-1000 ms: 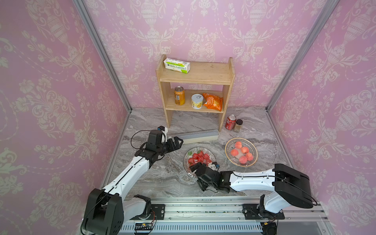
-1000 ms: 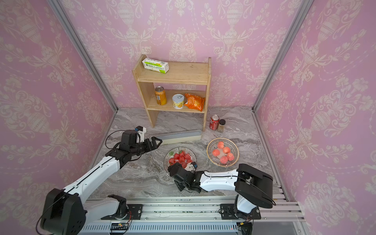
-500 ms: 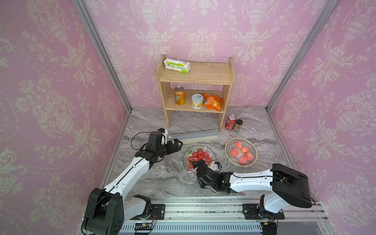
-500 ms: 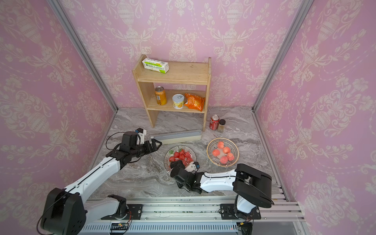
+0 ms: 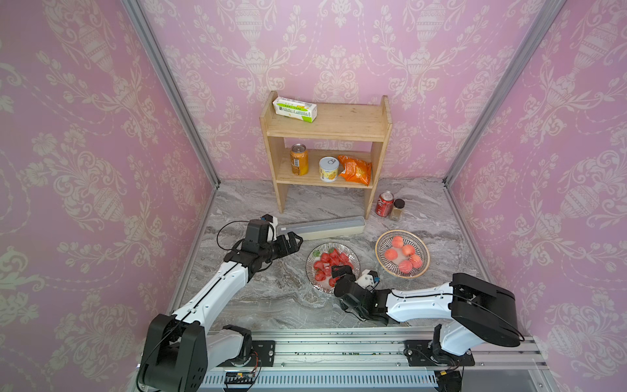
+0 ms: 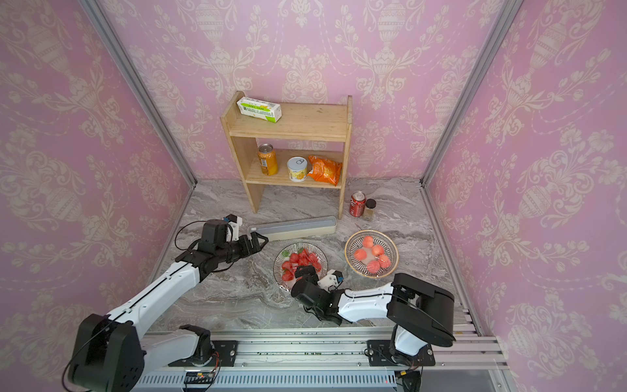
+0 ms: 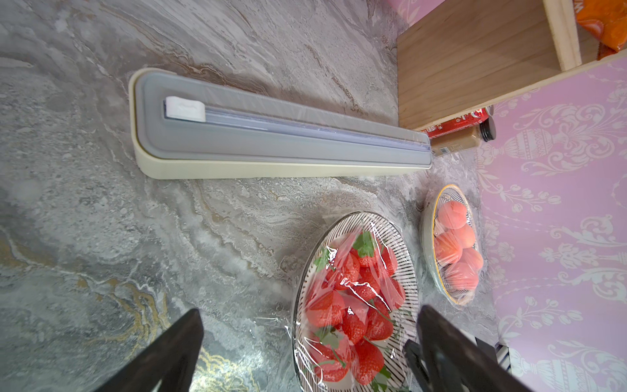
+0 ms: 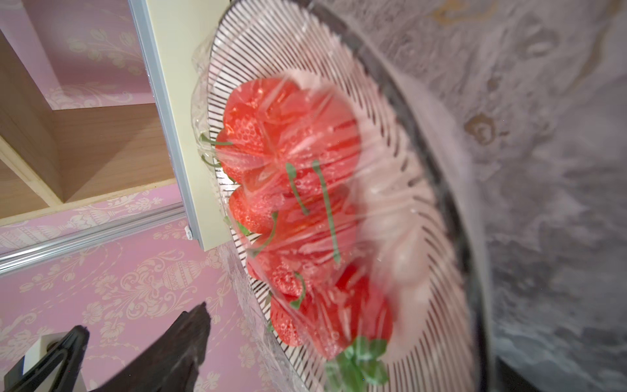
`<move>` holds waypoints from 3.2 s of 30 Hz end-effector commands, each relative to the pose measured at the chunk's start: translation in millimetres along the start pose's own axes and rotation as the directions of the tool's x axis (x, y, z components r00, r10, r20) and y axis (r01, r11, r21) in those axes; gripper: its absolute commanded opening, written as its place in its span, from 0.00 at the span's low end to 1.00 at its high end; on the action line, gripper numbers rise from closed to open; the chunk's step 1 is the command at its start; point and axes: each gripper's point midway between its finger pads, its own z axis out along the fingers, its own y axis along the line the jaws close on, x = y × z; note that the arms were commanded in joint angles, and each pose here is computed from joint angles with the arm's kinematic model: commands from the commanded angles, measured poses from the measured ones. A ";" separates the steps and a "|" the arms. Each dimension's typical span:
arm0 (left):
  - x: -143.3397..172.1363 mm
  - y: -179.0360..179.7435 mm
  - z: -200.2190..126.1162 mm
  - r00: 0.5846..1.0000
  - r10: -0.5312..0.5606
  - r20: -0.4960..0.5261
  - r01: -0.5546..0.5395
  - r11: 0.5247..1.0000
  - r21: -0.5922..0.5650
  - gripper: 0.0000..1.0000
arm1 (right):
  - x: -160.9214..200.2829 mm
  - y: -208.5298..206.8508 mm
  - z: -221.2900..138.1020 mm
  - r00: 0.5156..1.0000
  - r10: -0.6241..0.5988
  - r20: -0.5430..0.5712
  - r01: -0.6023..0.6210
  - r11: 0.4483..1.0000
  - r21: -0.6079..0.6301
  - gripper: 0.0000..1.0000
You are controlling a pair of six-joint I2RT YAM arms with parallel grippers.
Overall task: Wrap the plate with plastic wrap
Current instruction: Cover the plate with plastic wrap, then reset both arms
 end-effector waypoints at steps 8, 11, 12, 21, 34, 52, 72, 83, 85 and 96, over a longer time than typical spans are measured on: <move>-23.1 10.7 -27.4 0.997 0.027 0.071 -0.022 0.997 -0.069 0.99 | -49.6 -11.2 -56.4 0.982 -0.163 0.096 0.140 0.967 0.211 1.00; -37.3 18.4 -40.4 0.991 0.009 0.136 0.004 0.996 -0.092 0.99 | -80.1 4.1 -93.8 0.931 -0.328 0.158 0.271 0.914 0.300 1.00; -43.5 21.3 -45.0 0.987 0.007 0.162 0.009 0.995 -0.102 0.99 | -89.4 10.7 -104.5 0.916 -0.361 0.174 0.297 0.904 0.308 1.00; -101.0 58.5 -87.0 0.920 0.123 0.372 -0.008 0.955 -0.297 0.99 | -209.8 79.6 -151.9 0.631 -0.746 0.212 0.665 0.661 0.348 1.00; -118.3 144.9 -109.5 0.765 0.423 0.486 0.027 0.733 -0.680 0.99 | -370.3 45.1 -122.7 0.502 -0.818 0.280 0.653 0.571 0.498 1.00; -81.2 179.4 -59.2 0.805 0.447 0.390 -0.099 0.749 -0.655 0.99 | -389.5 38.3 -70.0 0.271 -0.887 0.373 0.760 0.435 0.482 1.00; -90.1 159.6 -0.9 0.688 0.530 0.496 -0.300 0.830 -0.471 0.99 | -356.1 45.0 -54.8 0.209 -0.854 0.476 0.828 0.413 0.378 1.00; -95.1 169.7 5.7 0.738 0.510 0.441 -0.268 0.822 -0.502 0.99 | -354.9 46.7 -18.4 0.174 -0.932 0.317 0.813 0.318 0.488 1.00; -95.7 169.0 5.0 0.730 0.513 0.452 -0.268 0.823 -0.501 0.99 | -354.6 46.5 -18.5 0.175 -0.932 0.317 0.815 0.318 0.485 1.00; -95.0 169.7 4.6 0.731 0.513 0.450 -0.267 0.822 -0.504 0.99 | -341.5 51.3 -8.9 0.145 -0.947 0.286 0.869 0.260 0.420 1.00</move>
